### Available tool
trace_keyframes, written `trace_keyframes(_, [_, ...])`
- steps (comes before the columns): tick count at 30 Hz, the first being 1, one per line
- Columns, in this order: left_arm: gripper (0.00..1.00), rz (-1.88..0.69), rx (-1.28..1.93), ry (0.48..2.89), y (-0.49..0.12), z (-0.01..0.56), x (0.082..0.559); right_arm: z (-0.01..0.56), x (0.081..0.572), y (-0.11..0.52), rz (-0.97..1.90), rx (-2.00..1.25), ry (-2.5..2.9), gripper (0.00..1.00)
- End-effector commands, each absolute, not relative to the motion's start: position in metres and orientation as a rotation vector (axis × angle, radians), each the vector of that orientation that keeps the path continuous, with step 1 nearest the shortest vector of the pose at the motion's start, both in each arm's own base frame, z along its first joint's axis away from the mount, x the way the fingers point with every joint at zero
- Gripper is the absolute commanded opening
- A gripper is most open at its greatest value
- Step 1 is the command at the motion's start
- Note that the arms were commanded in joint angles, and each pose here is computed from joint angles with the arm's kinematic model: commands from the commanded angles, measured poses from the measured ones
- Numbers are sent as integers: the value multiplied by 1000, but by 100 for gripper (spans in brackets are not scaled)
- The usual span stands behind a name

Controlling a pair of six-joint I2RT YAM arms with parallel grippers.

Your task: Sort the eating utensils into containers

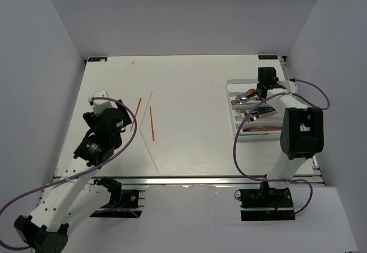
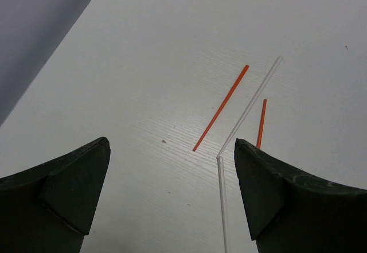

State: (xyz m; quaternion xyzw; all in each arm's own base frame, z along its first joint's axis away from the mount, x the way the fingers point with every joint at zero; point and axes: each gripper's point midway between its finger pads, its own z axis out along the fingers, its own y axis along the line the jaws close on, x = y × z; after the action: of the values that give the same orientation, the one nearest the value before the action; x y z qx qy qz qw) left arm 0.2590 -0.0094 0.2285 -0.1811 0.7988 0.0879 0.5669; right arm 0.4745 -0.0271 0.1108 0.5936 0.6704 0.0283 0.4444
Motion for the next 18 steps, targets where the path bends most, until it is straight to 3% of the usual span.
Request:
trace_keyframes(1, [98,202,-424,1876,-9,229,260,116,481,-34,104,1589,1528,0])
trace_keyframes(4, [98,203,-424,1874,-9,229,260,104,481,-30,127,1608,1546,0])
trace_keyframes(7, [98,209,-419,1882,-10,227,261,113,489,-25,212,1554,1522,50])
trace_keyframes(8, [98,209,-417,1884,-10,226,261,112,489,-24,210,1538,1537,51])
trace_keyframes(9, [98,211,-417,1885,-10,226,261,114,490,-21,222,1530,1549,66])
trace_keyframes(10, [98,212,-417,1886,-10,226,261,119,492,-20,228,1509,1558,72])
trace_keyframes(14, [98,220,-421,1885,-9,226,262,140,490,-16,255,1446,1582,81])
trace_keyframes(16, [98,224,-412,1907,-13,223,265,175,502,2,353,1233,1620,89])
trace_keyframes(18, [98,177,-399,1946,-25,221,271,203,510,29,426,1055,1670,89])
